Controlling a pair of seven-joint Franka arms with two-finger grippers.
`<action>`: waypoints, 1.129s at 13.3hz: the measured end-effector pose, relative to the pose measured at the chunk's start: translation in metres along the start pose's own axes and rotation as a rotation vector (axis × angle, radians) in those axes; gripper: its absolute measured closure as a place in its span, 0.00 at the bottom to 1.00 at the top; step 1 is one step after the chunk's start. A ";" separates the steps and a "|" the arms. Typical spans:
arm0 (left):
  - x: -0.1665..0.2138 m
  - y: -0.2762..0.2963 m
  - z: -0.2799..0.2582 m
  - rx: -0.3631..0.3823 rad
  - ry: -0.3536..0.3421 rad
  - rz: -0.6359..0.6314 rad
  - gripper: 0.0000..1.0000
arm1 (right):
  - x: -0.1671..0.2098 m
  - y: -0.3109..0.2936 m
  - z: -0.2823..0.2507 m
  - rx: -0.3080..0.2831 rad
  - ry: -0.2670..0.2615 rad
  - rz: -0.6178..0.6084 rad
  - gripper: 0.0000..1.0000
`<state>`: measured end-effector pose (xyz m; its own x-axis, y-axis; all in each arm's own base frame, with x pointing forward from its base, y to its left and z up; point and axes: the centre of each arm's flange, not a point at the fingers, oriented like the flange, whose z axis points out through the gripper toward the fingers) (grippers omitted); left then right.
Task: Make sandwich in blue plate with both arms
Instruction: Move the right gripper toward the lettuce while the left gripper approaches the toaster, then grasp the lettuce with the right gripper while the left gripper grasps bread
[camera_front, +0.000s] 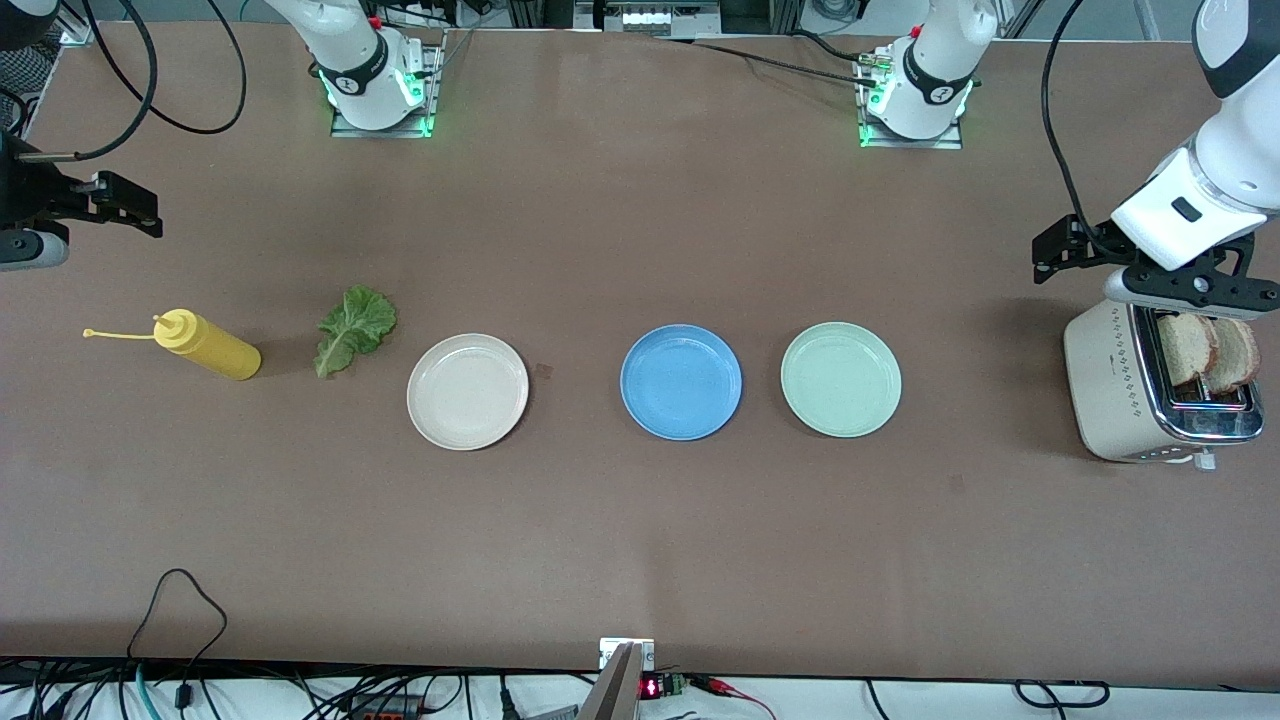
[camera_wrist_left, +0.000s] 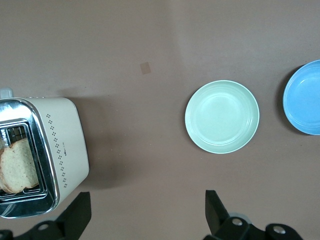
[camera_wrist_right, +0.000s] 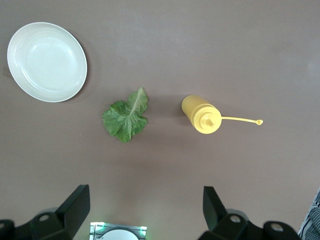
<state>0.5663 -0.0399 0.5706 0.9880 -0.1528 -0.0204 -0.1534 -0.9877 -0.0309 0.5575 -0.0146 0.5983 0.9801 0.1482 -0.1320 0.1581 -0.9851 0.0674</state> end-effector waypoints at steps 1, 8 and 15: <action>0.000 0.000 0.000 0.000 -0.001 -0.001 0.00 | 0.001 -0.002 0.000 0.000 0.003 -0.003 0.00; -0.005 -0.009 0.009 -0.005 -0.063 -0.019 0.00 | 0.005 -0.013 0.003 0.002 0.000 -0.026 0.00; -0.008 -0.106 0.097 0.278 -0.383 -0.090 0.00 | 0.055 -0.030 0.100 0.067 -0.167 -0.073 0.00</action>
<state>0.5733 0.0691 0.4773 0.9290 0.0079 -0.3699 -0.1172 -0.9420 -0.3145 0.5951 0.0145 0.4898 0.9320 0.2081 -0.2968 0.2137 -0.9768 -0.0139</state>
